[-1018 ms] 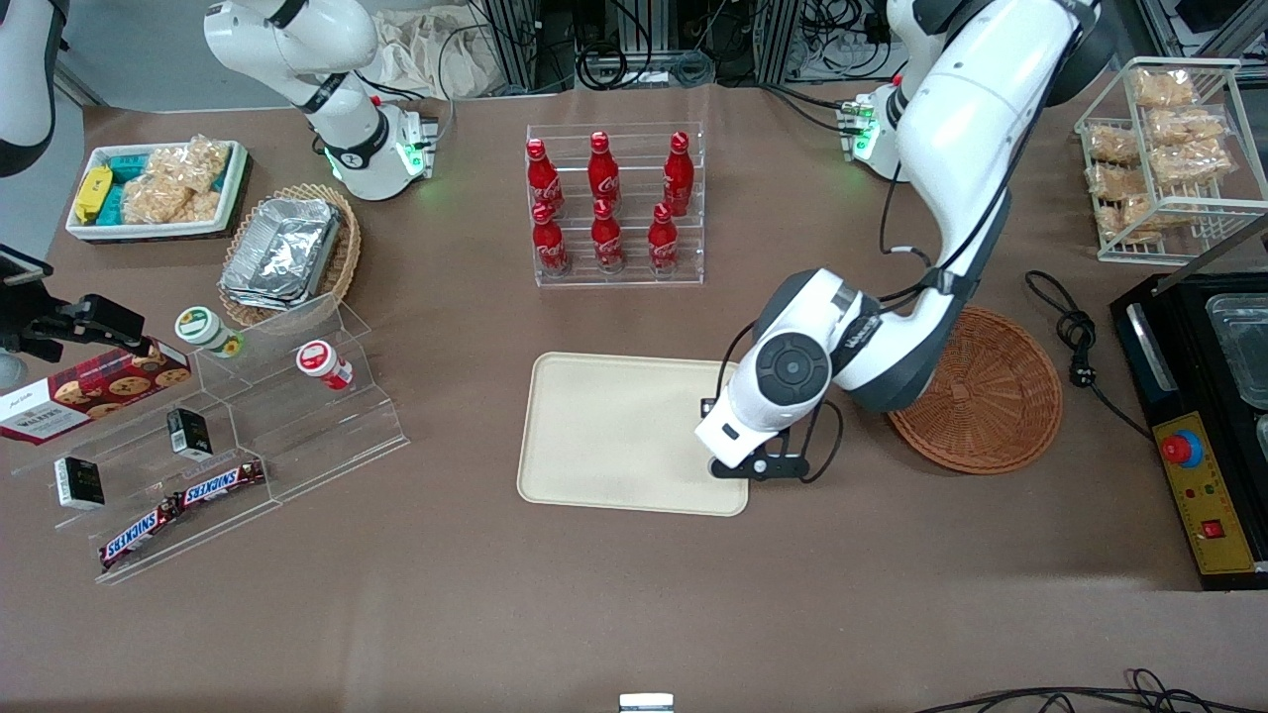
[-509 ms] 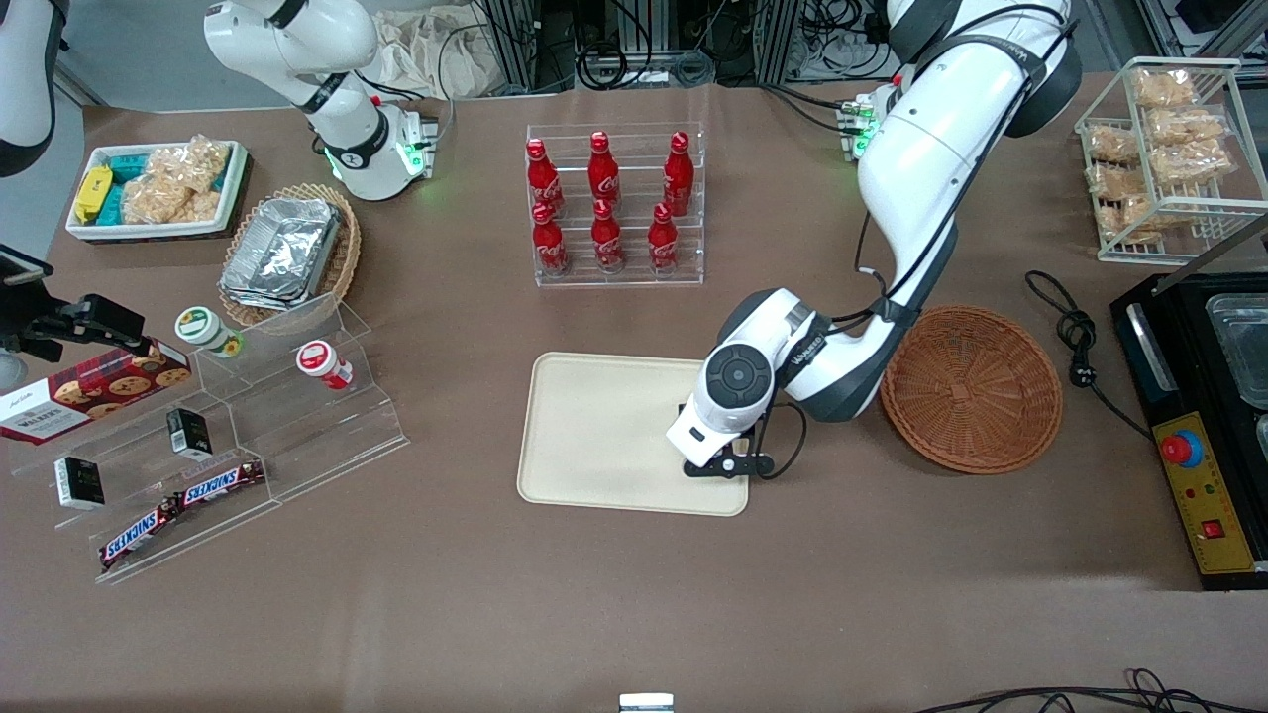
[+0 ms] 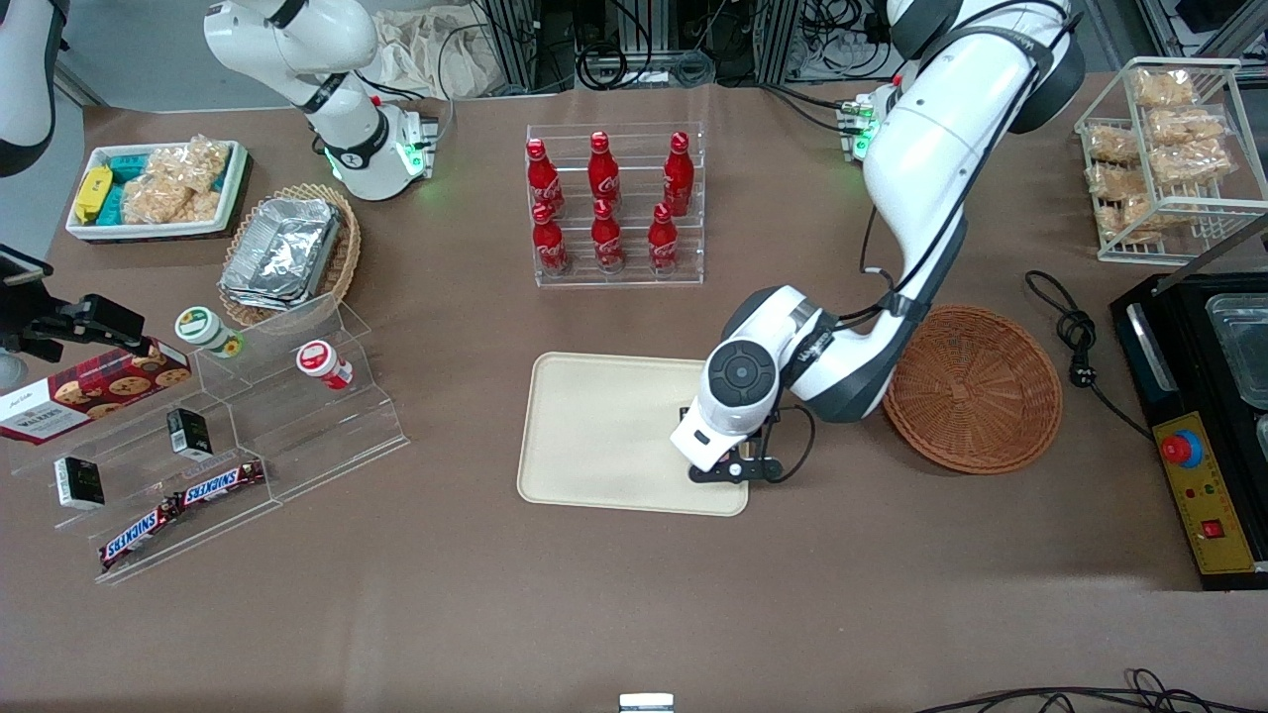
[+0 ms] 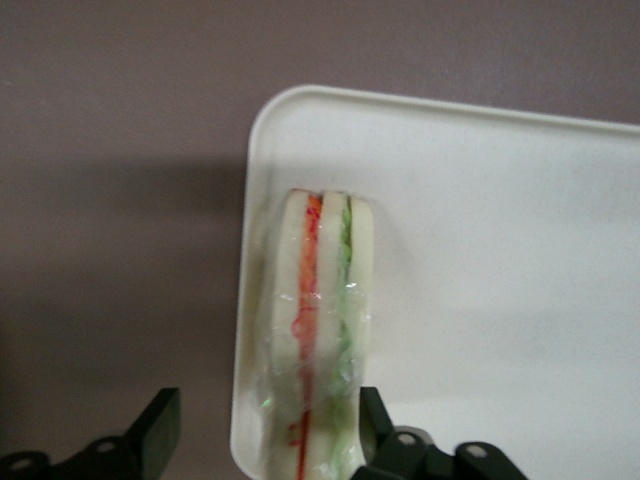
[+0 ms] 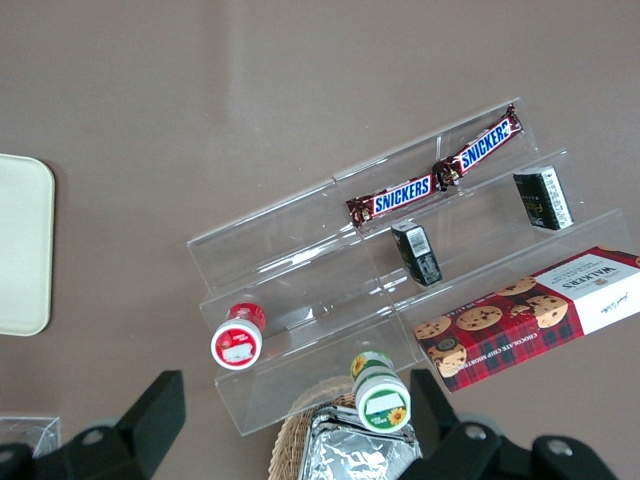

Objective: Place sandwich from basket to tray

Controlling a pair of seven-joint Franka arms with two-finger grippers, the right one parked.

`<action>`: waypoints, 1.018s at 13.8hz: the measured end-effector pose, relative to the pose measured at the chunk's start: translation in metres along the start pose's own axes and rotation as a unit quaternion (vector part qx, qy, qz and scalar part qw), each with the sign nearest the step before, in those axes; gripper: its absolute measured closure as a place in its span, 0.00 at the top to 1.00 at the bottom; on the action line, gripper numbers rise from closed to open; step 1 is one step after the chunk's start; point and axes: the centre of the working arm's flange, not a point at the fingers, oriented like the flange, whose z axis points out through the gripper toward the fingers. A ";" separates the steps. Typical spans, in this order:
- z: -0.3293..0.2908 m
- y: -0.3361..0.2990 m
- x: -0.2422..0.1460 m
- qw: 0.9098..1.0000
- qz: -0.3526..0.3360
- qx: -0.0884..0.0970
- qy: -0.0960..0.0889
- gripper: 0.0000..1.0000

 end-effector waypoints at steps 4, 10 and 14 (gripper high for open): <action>-0.067 -0.035 0.008 0.999 -0.024 0.016 0.018 1.00; -0.165 -0.112 0.010 0.999 -0.021 0.030 0.031 1.00; -0.198 -0.196 -0.002 0.999 0.021 0.022 0.034 1.00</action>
